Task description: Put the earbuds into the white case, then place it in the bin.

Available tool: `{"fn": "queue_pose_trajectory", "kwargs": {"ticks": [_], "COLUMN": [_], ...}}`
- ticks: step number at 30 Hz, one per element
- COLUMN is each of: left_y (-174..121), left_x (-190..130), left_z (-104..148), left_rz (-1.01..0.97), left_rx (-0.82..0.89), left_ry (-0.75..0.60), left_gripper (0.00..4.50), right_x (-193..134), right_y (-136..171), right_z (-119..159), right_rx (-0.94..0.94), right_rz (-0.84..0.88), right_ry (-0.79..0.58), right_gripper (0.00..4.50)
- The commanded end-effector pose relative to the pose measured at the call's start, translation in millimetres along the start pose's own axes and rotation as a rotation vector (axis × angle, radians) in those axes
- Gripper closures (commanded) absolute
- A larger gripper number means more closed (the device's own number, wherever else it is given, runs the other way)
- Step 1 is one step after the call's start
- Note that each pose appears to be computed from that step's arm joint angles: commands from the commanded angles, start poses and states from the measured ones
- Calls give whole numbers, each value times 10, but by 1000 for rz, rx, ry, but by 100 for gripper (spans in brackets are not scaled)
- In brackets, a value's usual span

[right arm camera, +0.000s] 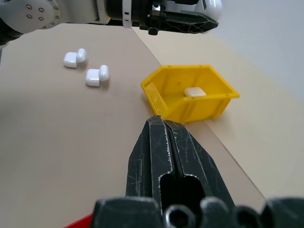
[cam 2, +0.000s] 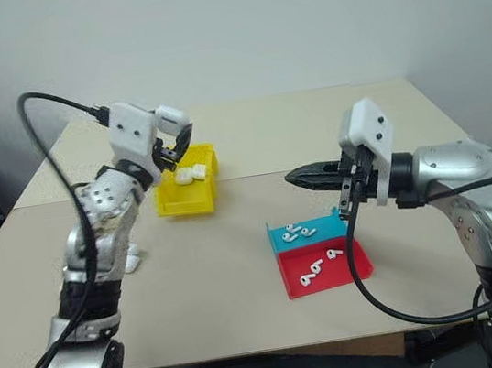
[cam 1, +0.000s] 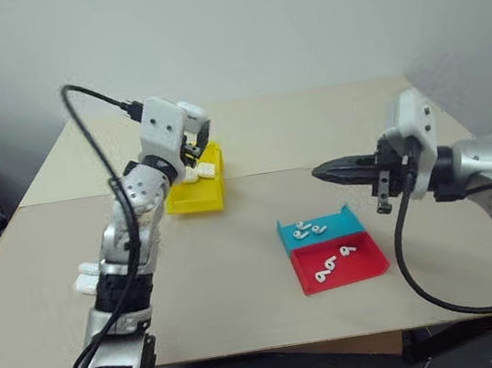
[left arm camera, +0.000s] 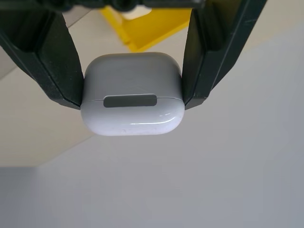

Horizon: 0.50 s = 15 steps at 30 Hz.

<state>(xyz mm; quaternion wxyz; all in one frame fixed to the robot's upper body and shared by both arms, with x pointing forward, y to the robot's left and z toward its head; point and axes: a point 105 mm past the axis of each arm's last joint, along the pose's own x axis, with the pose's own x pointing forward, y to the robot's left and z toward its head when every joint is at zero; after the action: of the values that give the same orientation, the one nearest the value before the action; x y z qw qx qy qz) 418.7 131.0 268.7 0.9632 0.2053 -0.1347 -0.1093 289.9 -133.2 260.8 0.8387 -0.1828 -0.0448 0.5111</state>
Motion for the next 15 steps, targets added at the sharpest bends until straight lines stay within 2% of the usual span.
{"fn": "queue_pose_trajectory", "kwargs": {"ticks": [1,9,12,14,15], "left_y": [46,-114,-171,-204,-213], "left_x": [123,248,251,253,254], "left_z": [-165,-573,-646,-634,-626], "left_rz": [73,40,13,-2,0], "left_rx": [50,-5,-31,-38,-32], "left_ry": [113,296,336,316,303], "left_gripper": [172,172,68,3,3], "right_x": [-69,-70,-66,-54,-49], "right_y": [-21,-54,-47,-43,-41], "right_z": [88,5,-20,-45,-61], "right_rx": [-34,-23,-22,-21,-22], "right_rz": [-51,-87,-90,-92,-92], "right_ry": [-4,48,58,68,75], "right_gripper": [449,449,450,450,450]}}
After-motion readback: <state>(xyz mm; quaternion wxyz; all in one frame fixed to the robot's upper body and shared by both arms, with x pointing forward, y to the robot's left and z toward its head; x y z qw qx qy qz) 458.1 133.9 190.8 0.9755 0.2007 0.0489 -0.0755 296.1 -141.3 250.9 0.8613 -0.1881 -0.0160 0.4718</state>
